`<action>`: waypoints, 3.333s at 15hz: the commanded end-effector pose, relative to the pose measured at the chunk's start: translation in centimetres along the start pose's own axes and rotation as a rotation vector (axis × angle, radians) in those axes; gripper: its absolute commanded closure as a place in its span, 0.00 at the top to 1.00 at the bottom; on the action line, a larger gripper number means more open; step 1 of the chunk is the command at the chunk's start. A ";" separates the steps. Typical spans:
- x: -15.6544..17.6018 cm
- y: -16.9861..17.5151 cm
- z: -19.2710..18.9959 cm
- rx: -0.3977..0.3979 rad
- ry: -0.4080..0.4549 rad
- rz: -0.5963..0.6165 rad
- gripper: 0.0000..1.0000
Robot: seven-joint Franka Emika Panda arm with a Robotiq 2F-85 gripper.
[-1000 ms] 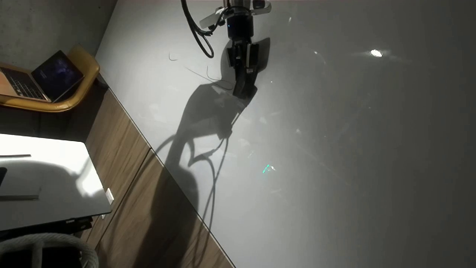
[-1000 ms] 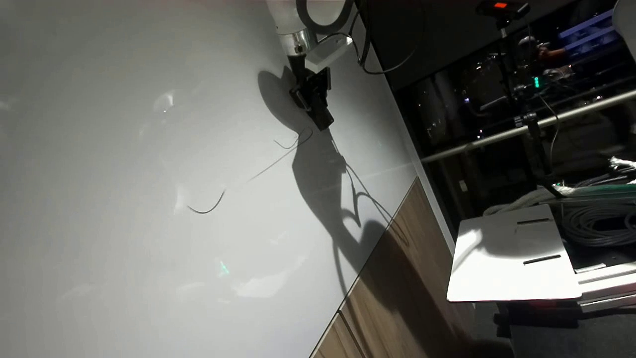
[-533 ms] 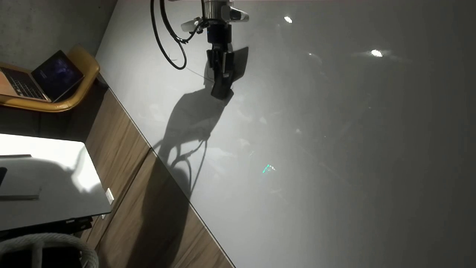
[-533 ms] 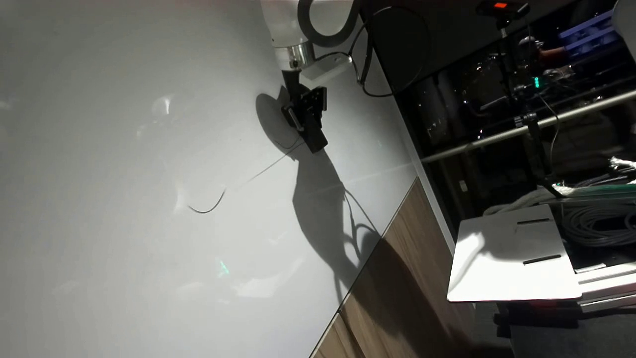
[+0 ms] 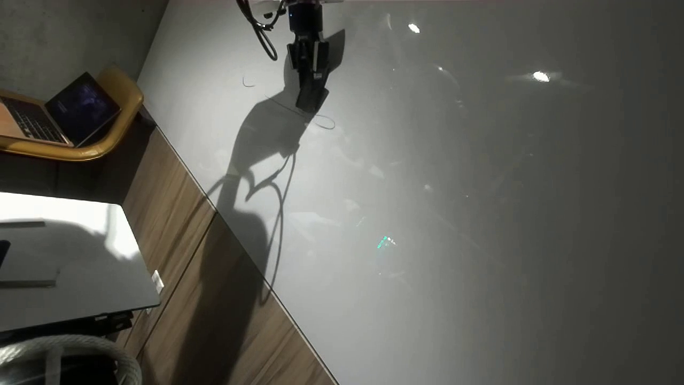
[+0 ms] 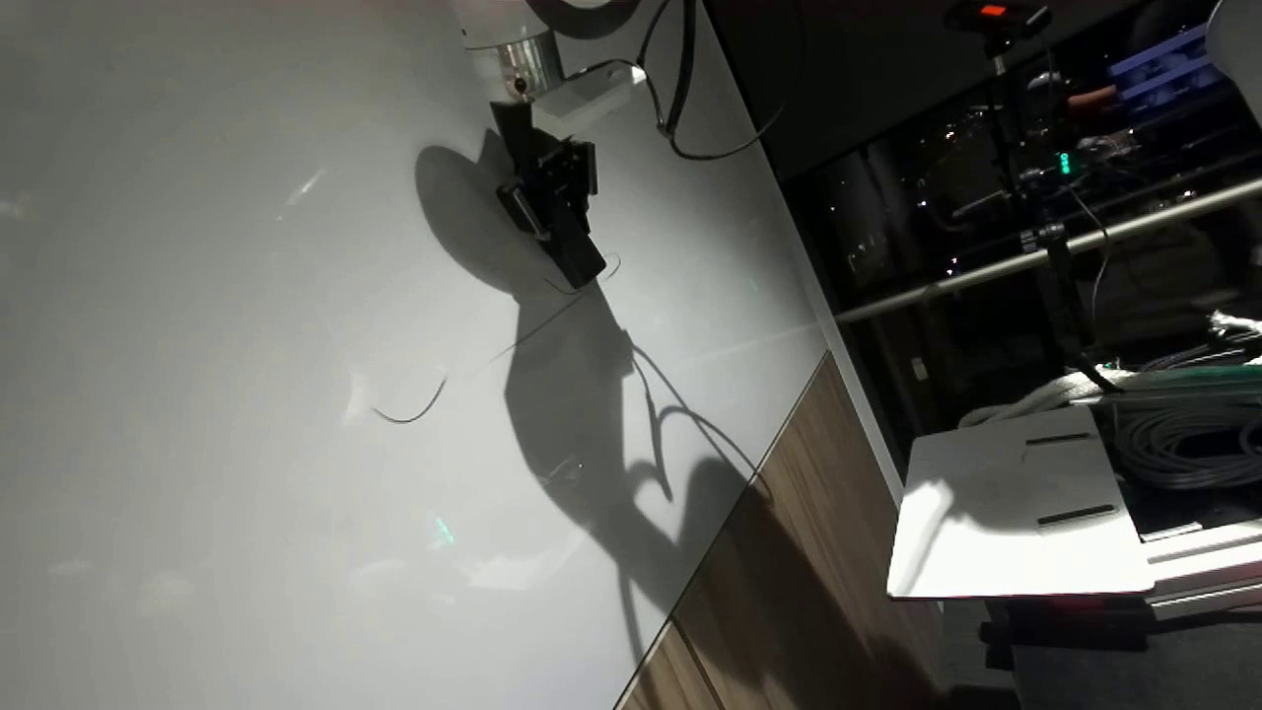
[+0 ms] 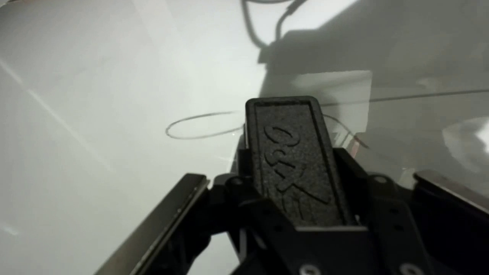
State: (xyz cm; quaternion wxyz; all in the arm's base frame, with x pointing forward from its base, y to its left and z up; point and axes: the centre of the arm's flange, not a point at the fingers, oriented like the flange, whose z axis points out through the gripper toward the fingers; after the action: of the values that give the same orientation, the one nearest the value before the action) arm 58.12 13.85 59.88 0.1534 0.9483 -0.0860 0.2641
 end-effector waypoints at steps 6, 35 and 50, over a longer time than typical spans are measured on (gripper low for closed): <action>3.0 -8.4 -0.3 0.006 0.005 -0.120 0.29; 4.5 0.9 -3.6 -0.042 0.111 -0.051 0.29; 0.9 5.1 2.2 -0.015 0.146 -0.102 0.29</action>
State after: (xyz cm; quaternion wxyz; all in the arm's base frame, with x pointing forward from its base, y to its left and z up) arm 57.18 12.09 61.71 0.1781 0.9379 -0.0418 0.2949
